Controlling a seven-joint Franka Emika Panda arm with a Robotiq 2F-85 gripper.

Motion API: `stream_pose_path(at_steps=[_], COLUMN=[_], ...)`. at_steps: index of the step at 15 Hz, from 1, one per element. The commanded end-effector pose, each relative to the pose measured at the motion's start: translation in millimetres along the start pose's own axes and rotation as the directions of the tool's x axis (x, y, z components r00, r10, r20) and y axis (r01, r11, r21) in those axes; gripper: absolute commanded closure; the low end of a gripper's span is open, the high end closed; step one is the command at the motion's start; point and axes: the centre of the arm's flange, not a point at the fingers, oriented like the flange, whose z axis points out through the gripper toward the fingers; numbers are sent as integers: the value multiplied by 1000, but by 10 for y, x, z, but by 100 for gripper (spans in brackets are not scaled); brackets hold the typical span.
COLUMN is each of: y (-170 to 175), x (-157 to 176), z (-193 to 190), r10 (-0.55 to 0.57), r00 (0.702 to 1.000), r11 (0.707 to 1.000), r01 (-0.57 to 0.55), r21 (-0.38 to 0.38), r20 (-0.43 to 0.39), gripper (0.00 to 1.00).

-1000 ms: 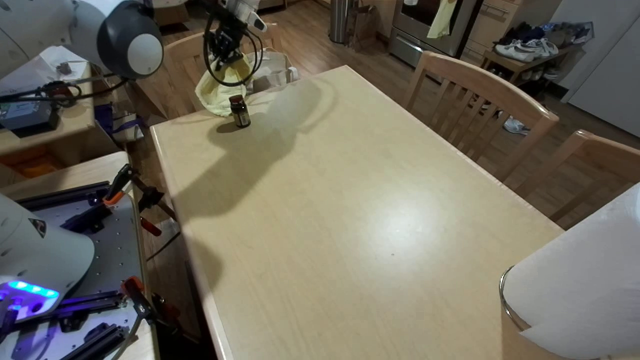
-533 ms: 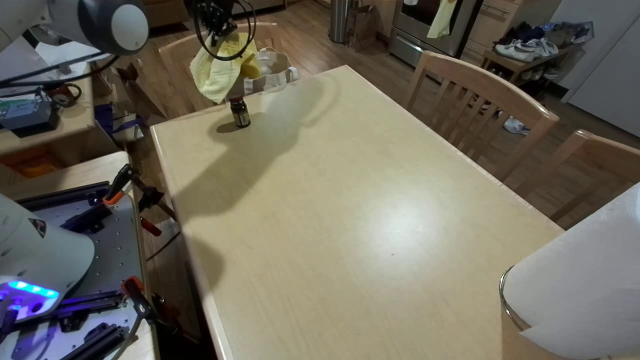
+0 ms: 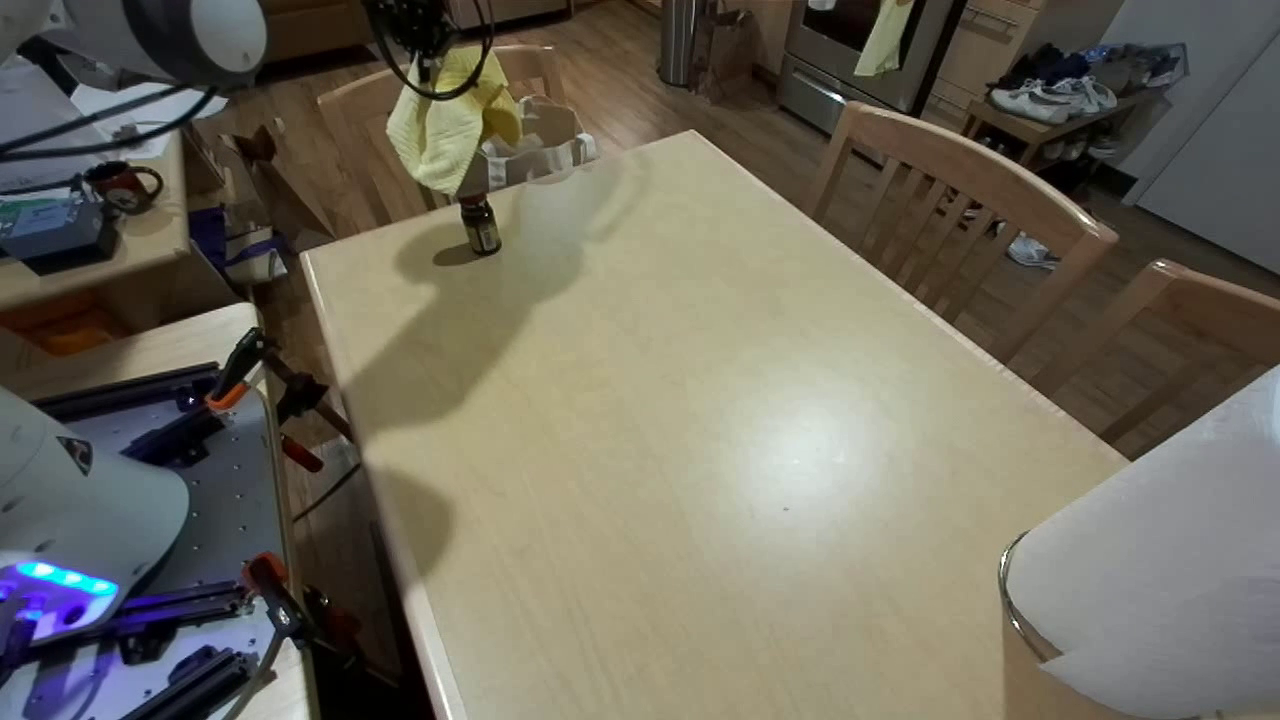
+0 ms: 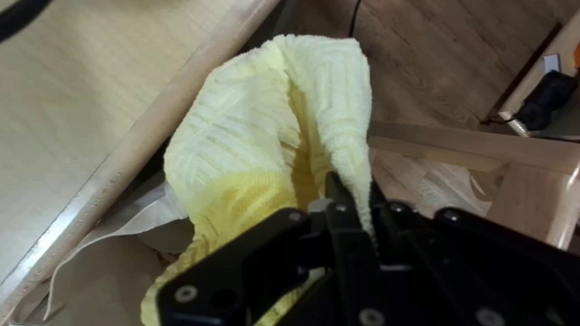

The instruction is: Put the yellow cloth in the laundry bag

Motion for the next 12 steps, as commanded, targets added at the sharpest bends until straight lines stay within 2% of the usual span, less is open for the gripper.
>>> stream_pose_path(at_steps=[1, 4, 6, 9, 12], y=[12, 64, 40, -113, -365], x=[-141, -109, -89, -102, -82], z=[2, 12, -2, 73, 173], r10=[36, 79, 110, 127, 120], r00=[999, 995, 990, 990, 992], r11=[984, 946, 906, 828, 736], r01=[-32, -53, -64, -69, -68], r21=[-178, -321, -418, -556, -673], r20=[20, 68, 87, 65, 32], gripper=[95, 95, 95, 95, 95])
